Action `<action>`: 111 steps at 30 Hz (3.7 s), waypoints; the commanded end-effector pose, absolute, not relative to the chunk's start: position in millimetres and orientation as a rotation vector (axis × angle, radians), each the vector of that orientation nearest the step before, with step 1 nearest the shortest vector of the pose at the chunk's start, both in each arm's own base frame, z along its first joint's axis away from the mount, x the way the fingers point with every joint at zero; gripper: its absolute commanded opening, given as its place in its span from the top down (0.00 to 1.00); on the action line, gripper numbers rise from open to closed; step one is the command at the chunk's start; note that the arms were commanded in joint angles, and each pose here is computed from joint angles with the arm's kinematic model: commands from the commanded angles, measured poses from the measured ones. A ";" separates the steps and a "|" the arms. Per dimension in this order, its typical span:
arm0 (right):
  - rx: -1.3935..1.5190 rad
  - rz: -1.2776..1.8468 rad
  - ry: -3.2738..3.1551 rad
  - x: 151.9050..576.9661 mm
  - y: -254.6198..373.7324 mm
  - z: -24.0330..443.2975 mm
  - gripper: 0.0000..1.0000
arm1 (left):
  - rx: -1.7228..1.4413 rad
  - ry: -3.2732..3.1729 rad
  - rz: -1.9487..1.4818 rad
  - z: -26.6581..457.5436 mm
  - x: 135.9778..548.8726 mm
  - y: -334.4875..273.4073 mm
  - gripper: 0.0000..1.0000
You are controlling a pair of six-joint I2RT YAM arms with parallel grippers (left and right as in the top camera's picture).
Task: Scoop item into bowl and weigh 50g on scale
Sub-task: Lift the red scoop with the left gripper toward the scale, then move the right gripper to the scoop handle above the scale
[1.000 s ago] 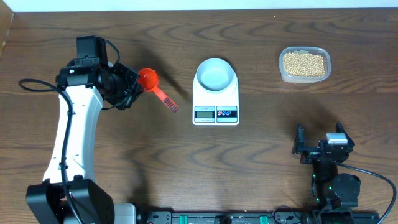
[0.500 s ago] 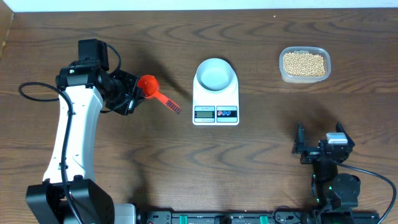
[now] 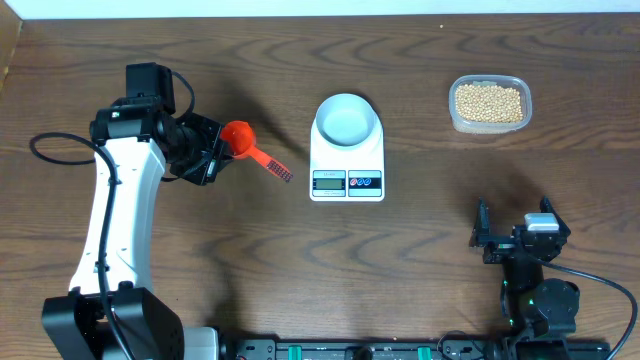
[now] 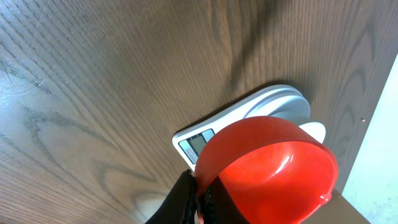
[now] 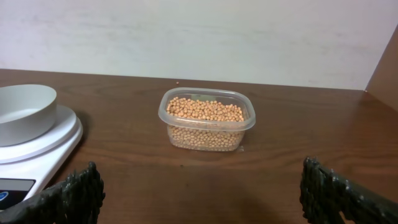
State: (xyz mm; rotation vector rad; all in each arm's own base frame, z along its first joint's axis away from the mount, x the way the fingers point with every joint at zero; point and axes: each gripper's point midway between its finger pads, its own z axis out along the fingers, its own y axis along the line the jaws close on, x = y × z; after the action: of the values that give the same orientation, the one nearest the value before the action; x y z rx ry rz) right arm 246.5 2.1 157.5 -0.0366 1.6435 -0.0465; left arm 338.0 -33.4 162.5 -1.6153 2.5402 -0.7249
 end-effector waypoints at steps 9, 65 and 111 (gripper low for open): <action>-0.042 -0.062 1.645 246.5 0.4 156.7 0.01 | -1.804 2.482 -0.734 164.3 326.1 -36.1 0.93; -0.266 0.905 1.969 290.8 125.4 242.7 0.01 | -1.963 2.398 -0.736 164.1 325.3 -36.5 0.93; -0.074 1.517 2.086 308.1 253.5 214.7 0.14 | -2.058 2.390 -0.924 179.3 324.9 -177.4 0.93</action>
State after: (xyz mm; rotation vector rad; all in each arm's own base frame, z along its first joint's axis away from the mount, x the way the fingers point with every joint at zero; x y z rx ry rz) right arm 304.9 251.9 208.3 -0.0770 2.1020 1.5205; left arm 329.9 -171.8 175.4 -2.0556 2.3932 -0.9107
